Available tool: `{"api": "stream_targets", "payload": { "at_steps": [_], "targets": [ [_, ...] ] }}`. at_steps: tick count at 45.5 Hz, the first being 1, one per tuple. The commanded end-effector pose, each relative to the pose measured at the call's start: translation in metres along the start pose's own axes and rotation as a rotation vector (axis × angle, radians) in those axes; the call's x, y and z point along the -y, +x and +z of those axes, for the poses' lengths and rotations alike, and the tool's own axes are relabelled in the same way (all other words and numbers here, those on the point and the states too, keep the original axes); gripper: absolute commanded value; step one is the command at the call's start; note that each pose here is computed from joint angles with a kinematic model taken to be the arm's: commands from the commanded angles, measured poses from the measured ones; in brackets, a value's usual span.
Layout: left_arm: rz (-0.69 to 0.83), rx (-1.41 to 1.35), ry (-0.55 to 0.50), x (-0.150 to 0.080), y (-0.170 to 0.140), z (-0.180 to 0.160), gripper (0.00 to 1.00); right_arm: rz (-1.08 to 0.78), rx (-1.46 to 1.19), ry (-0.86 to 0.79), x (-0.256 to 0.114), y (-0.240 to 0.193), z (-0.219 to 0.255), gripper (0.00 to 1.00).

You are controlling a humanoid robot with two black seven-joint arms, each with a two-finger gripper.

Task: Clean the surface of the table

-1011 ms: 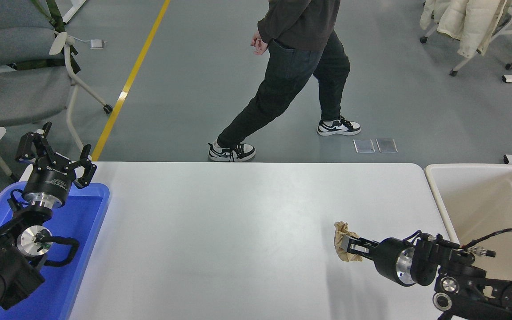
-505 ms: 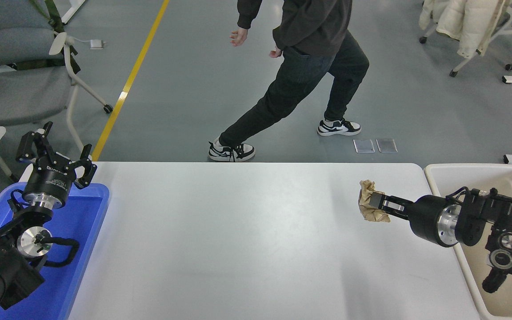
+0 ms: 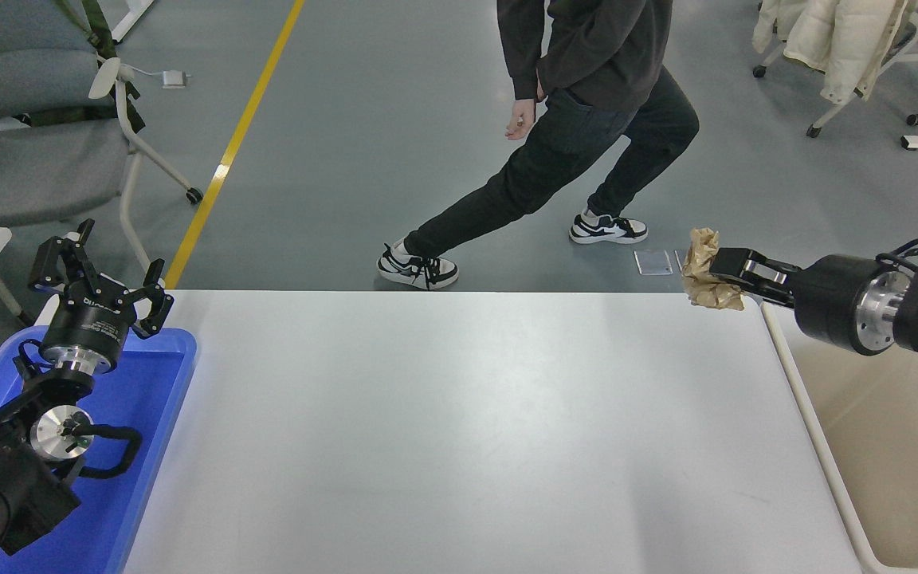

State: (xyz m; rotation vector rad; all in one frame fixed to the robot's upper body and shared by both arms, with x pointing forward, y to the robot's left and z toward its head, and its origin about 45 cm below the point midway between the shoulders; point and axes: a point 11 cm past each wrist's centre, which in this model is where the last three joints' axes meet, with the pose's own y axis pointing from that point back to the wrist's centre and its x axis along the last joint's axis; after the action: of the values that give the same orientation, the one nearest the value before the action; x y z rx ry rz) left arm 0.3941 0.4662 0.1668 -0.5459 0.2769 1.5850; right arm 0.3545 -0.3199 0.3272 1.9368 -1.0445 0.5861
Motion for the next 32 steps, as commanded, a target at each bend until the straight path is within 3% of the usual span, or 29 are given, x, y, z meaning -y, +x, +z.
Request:
{"api": "stream_targets", "payload": {
  "at_steps": [1, 14, 32],
  "targets": [
    [0.001, 0.000, 0.000, 0.000, 0.000, 0.000, 1.00, 0.082, 0.032, -0.036, -0.010, 0.027, 0.023, 0.00],
    [0.001, 0.002, -0.001, 0.000, 0.000, 0.001, 1.00, 0.290, 0.181, -0.180, -0.028, 0.088, 0.117, 0.00],
    [0.003, 0.003, 0.000, 0.000, 0.001, 0.000, 1.00, 0.489, 0.383, -0.454, -0.075, 0.101, 0.250, 0.00]
  ]
}}
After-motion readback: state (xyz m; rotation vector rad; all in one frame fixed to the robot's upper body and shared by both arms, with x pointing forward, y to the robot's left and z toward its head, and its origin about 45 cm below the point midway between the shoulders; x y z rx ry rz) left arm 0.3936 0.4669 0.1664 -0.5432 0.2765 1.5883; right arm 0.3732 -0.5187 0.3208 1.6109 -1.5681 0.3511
